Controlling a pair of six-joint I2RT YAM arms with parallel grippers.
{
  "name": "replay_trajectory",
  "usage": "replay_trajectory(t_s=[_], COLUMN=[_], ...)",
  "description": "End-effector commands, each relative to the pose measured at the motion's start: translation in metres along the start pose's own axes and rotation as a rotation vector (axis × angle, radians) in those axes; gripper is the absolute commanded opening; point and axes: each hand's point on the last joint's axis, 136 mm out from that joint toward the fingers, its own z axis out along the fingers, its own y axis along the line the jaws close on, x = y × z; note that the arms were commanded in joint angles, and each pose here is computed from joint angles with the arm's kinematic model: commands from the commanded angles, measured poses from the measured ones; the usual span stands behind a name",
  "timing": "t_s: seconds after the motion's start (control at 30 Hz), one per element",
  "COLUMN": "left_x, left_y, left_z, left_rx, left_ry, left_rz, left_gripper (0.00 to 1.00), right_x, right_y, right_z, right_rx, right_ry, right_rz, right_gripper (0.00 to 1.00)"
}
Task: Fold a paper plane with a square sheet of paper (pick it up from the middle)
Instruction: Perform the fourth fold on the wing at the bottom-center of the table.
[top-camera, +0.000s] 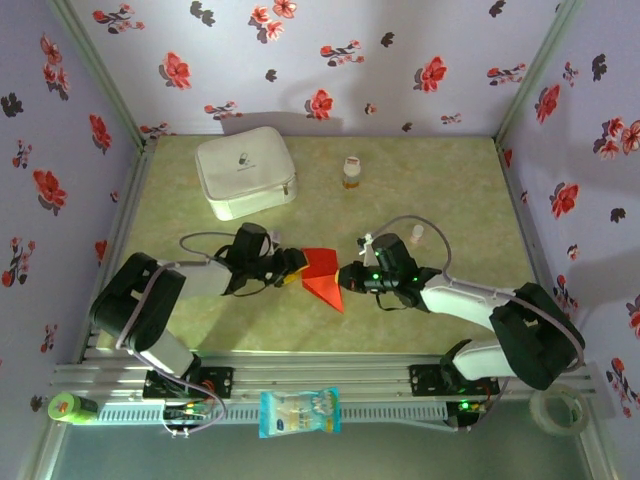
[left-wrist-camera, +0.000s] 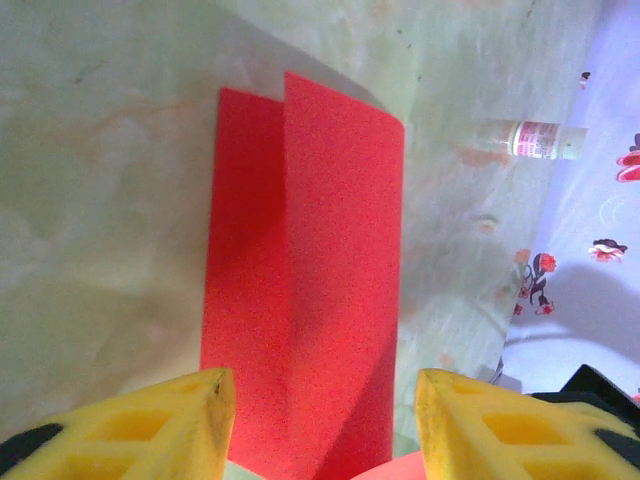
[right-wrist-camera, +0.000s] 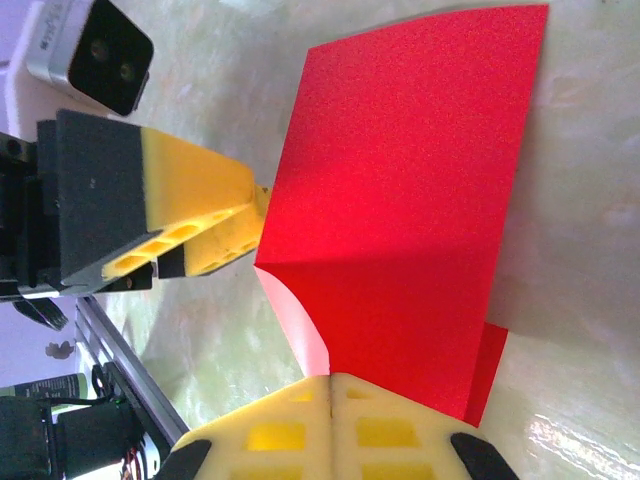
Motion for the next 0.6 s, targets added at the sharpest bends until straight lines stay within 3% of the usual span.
replay_trajectory(t_s=[0.0, 0.33, 0.57], left_x=[-0.008, -0.013, -0.017], left_y=[-0.011, -0.008, -0.006], left_z=[0.005, 0.017, 0.012], left_rx=[0.044, 0.045, 0.035], left_ry=[0.007, 0.009, -0.034], left_rz=[0.003, -0.002, -0.001], left_gripper=[0.48, 0.31, 0.01], right_x=[-0.003, -0.001, 0.0], right_y=[0.002, -0.003, -0.011], right_z=[-0.002, 0.0, 0.001], right_rx=[-0.02, -0.014, 0.032], right_ry=[-0.016, -0.008, 0.006], right_rz=[0.004, 0.011, 0.027], right_gripper=[0.01, 0.01, 0.11])
